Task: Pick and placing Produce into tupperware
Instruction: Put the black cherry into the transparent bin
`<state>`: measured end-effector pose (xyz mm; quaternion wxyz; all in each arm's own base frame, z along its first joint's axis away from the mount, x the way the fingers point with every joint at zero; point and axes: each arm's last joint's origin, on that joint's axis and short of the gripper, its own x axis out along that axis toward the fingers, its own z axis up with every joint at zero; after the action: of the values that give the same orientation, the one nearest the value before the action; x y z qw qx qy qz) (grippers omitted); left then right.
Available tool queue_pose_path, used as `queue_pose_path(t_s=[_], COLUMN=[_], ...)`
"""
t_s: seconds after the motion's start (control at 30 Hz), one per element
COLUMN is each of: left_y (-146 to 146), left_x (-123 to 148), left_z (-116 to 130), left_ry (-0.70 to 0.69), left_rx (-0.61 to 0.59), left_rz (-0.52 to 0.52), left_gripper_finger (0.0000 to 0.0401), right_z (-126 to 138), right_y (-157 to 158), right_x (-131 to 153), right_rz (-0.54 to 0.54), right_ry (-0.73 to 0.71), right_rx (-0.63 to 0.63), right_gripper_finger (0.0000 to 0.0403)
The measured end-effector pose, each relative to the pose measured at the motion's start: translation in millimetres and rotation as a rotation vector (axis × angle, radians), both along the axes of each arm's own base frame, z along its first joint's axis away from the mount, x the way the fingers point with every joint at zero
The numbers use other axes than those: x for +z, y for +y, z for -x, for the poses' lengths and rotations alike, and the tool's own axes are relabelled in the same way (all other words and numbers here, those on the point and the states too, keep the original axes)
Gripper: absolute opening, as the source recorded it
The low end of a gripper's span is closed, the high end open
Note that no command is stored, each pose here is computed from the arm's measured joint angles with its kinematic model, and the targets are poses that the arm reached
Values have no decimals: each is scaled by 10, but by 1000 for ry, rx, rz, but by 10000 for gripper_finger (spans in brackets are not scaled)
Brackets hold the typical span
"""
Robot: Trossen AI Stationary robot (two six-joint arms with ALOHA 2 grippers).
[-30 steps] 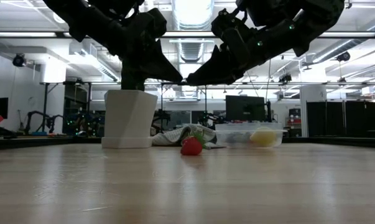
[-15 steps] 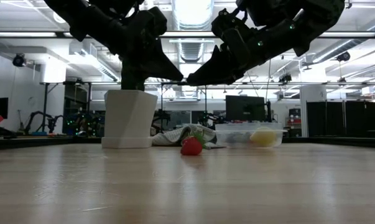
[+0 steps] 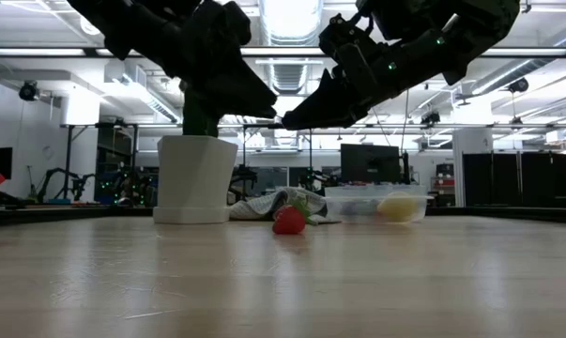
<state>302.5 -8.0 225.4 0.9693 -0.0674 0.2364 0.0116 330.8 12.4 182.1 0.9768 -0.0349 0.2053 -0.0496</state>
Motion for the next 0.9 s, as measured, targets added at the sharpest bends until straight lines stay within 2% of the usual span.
queue_pose_path(t_s=[0.17, 0.5, 0.7, 0.9], left_y=[2, 5, 11, 16], left_x=[56, 367, 555, 621], left_z=[33, 267, 457, 576], left_ry=[-18, -87, -149, -162], left_rx=[0, -11, -10, -5], left_rz=[0, -2, -1, -3], left_gripper_finger=[218, 221, 221, 221], right_z=[13, 174, 398, 720], right_y=[-14, -182, -344, -528], right_x=[-7, 156, 347, 538], right_rz=[5, 64, 86, 83], right_ry=[19, 81, 147, 226], right_rx=[-12, -154, -241, -360], right_gripper_finger=[92, 92, 92, 92])
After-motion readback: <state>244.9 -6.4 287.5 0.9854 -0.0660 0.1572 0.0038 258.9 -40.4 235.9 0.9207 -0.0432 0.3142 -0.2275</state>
